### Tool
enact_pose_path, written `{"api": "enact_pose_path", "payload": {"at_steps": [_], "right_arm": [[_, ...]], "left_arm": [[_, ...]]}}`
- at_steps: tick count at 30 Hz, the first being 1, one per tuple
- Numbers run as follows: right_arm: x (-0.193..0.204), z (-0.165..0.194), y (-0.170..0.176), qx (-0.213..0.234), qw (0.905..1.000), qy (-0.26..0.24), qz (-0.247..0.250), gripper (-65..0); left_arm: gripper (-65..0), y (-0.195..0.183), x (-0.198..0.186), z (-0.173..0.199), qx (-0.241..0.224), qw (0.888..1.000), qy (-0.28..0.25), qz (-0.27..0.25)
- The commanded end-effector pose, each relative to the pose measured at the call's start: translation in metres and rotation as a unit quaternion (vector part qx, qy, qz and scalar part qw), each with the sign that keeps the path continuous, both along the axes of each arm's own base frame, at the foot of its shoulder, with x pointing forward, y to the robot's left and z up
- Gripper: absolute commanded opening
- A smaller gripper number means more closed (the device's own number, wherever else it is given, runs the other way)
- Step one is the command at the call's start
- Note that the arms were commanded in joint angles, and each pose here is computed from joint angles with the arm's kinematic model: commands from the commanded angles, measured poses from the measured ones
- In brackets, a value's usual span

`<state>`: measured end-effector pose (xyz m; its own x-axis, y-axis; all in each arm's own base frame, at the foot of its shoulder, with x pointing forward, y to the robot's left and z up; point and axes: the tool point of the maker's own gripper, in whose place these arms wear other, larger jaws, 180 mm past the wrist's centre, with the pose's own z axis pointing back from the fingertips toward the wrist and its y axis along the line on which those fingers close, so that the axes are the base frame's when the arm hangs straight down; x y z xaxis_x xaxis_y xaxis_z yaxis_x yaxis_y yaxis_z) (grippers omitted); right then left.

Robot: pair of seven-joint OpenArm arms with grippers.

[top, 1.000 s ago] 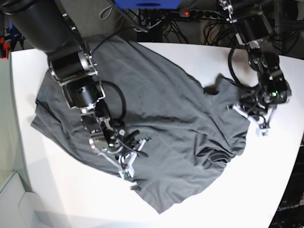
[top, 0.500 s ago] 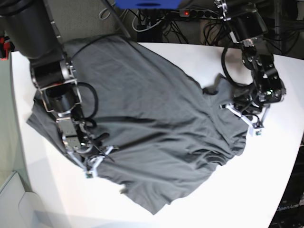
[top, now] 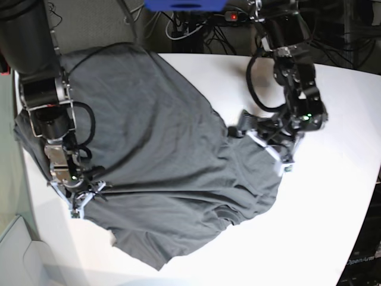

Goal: Layout the t-shirt on the table in an organized manner, then fold the t-shirt properly

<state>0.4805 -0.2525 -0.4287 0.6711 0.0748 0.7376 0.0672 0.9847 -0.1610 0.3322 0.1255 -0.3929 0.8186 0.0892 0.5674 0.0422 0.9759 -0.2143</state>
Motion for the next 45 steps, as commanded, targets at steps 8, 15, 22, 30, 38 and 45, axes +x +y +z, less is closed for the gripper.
{"api": "enact_pose_path", "payload": {"at_steps": [8, 15, 22, 30, 38, 45], "right_arm": [[0.012, 0.048, -0.012, 0.0, 0.9991, -0.041, -0.01, -65.0], [0.004, 0.087, 0.023, -0.003, 0.9961, -0.08, 0.037, -65.0], [0.002, 0.09, 0.028, 0.001, 0.9964, -0.075, 0.04, -65.0], [0.001, 0.09, 0.024, -0.004, 0.9965, -0.074, 0.039, -65.0], [0.001, 0.091, 0.023, -0.003, 0.9965, -0.075, 0.038, -65.0], [-0.009, 0.074, 0.031, 0.004, 0.9974, -0.059, 0.04, -65.0]], "left_arm": [[-64.6, -0.099, -0.009, 0.006, -0.034, 0.993, -0.012, -0.112], [-64.6, -0.16, -0.036, 0.001, -0.03, 0.976, 0.0, -0.215], [-64.6, -0.178, -0.068, -0.047, -0.027, 0.963, 0.081, -0.255], [-64.6, -0.107, -0.071, -0.075, 0.023, 0.968, 0.128, -0.216], [-64.6, 0.046, -0.041, -0.064, 0.113, 0.978, 0.14, -0.106], [-64.6, 0.123, 0.011, -0.012, 0.16, 0.983, 0.084, -0.038]]}}
